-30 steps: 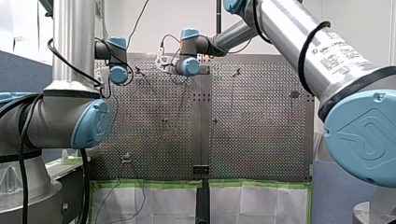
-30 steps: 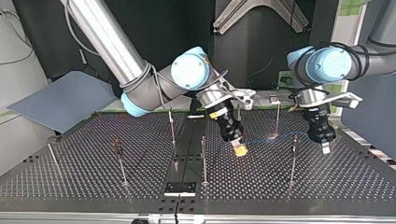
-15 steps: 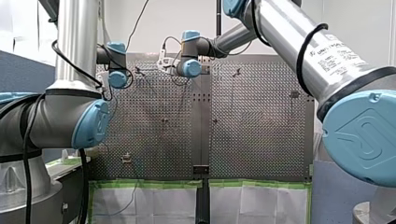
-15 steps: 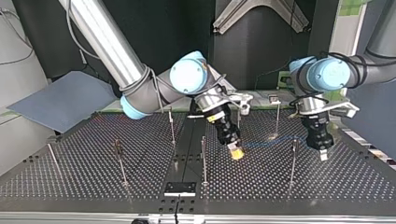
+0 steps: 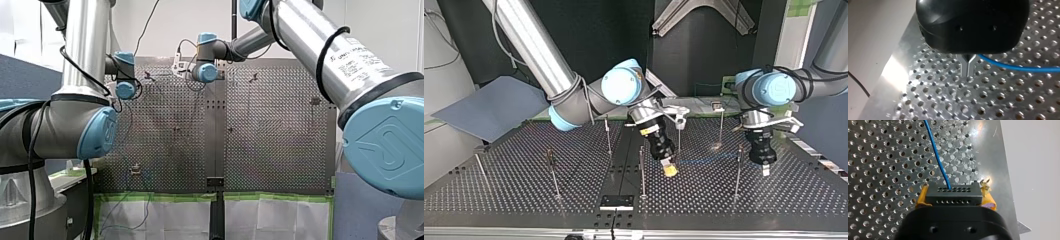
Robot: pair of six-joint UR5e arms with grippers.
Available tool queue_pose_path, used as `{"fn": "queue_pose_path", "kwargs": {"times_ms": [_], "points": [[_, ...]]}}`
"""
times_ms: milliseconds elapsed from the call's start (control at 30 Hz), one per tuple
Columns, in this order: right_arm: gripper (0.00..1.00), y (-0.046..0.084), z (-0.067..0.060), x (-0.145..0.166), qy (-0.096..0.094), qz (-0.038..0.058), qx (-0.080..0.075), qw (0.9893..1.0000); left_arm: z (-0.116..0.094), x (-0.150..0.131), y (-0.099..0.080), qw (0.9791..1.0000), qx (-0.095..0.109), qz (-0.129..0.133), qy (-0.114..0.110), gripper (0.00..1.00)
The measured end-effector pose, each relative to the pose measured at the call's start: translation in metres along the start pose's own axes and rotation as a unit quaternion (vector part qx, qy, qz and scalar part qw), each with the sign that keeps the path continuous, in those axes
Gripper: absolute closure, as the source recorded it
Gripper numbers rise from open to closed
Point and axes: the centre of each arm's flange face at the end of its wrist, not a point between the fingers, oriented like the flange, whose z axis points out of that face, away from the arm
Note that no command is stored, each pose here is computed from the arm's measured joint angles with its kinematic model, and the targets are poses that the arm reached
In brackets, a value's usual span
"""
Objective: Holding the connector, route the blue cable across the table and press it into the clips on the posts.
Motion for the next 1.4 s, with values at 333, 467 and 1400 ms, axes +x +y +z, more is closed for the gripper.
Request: {"fn": "queue_pose_path", "kwargs": {"times_ms": [333,467,1400], "points": [[1.00,0.000,0.000,0.001,0.000,-0.0004,0.000,1.0000,0.000,0.003,0.010,0.9998,-0.016,-0.002,0.010,1.00],[1.00,-0.001,0.000,0.000,0.000,0.0001,0.000,1.0000,-0.004,0.005,0.013,0.9992,-0.034,-0.009,0.021,0.67],[1.00,-0.001,-0.008,-0.022,-0.037,-0.0015,-0.039,0.9986,-0.091,-0.028,-0.011,0.9914,-0.046,-0.082,0.092,0.00]]}}
